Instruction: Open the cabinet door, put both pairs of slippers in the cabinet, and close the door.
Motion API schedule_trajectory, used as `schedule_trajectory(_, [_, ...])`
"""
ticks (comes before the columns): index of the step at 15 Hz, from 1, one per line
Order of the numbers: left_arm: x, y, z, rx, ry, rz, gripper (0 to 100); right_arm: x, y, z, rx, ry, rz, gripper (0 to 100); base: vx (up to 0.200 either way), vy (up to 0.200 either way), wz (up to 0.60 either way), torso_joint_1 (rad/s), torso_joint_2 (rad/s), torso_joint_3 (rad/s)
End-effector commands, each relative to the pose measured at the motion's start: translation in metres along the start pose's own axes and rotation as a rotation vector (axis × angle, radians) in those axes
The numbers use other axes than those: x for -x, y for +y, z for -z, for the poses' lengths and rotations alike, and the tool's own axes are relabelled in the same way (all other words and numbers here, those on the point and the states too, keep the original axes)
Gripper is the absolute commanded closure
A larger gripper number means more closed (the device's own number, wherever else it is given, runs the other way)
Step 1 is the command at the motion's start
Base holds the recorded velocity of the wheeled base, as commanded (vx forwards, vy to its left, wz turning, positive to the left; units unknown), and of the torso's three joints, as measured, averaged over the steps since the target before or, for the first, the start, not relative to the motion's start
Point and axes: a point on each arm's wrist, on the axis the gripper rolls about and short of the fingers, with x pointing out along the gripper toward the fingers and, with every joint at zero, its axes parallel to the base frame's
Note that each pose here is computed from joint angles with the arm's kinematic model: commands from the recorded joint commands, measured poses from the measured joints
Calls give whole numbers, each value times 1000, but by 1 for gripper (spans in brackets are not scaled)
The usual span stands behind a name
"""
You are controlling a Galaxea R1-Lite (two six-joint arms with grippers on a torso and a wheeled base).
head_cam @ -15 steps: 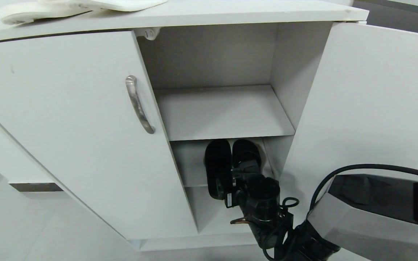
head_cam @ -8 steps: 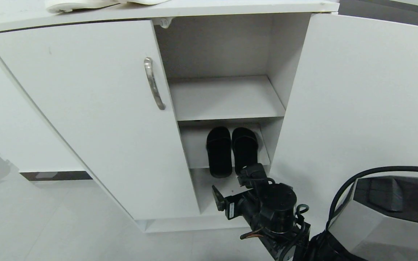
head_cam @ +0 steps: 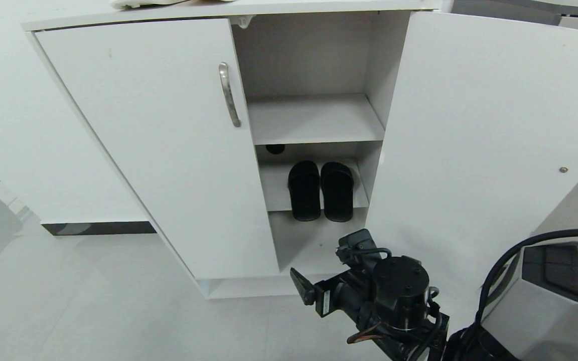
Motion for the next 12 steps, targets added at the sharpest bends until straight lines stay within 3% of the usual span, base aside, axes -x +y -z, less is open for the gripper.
schedule_trajectory(1, [0,0,0,3,1,-2,100,2,1,-2,-1,-3,-4,0,0,0,0,0,0,0])
schedule_trajectory(6, [0,0,0,9,2,-18,100,2,0,0,1,3,-12,0,0,0,0,0,0,0])
schedule_trajectory(12, [0,0,0,12,2,-18,100,2,1,2,3,11,-15,0,0,0,0,0,2,182])
